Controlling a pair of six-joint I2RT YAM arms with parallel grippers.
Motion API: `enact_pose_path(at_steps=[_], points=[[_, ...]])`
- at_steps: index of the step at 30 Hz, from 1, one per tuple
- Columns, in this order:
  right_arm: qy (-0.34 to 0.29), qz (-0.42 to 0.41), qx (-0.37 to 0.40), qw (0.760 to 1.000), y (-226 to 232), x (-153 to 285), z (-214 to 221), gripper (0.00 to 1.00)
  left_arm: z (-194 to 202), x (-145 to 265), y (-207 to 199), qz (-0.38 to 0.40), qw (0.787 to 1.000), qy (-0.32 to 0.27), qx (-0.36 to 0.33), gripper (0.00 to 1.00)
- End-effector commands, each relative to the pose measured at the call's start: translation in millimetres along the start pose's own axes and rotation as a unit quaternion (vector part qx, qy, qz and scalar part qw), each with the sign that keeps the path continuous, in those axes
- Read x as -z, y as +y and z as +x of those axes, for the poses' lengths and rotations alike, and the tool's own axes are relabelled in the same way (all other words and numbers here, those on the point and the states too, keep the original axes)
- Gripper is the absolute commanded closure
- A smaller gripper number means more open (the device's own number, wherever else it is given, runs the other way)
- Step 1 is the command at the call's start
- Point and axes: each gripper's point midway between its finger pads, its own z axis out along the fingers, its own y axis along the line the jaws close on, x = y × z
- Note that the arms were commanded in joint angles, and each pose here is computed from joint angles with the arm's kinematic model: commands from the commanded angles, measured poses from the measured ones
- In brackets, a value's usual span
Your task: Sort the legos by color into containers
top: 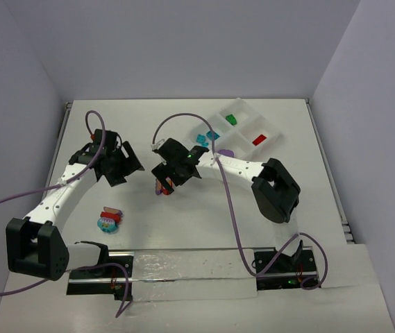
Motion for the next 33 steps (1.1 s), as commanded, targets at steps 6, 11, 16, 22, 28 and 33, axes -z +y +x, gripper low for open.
enact_pose_path(at_steps=[6, 11, 16, 22, 28, 33], points=[[-0.033, -0.012, 0.004, 0.999, 3.9, -18.5, -33.9, 0.04, -12.1, 16.7, -6.1, 0.029, 0.999, -0.01, 0.033, 0.15], [-0.048, -0.059, -0.027, 0.997, 13.3, -23.9, -44.2, 0.05, -9.6, 19.2, -5.7, 0.035, 0.999, -0.008, 0.033, 0.16], [-0.037, -0.107, 0.041, 0.993, 25.5, -28.9, -28.7, 0.03, -6.8, 19.1, -3.7, 0.035, 0.999, -0.005, 0.033, 0.17], [-0.028, -0.1, 0.082, 0.991, 19.4, -40.4, -21.5, 0.0, -3.2, 16.5, -4.1, 0.04, 0.999, 0.001, 0.034, 0.18], [-0.028, -0.127, 0.082, 0.988, 29.4, -53.7, -20.9, 0.0, -3.4, 18.9, -5.0, 0.042, 0.998, -0.001, 0.035, 0.19], [-0.038, -0.154, 0.062, 0.985, 39.9, -49.0, -13.1, 0.0, -2.5, 19.5, -2.5, 0.038, 0.999, -0.001, 0.033, 0.18]])
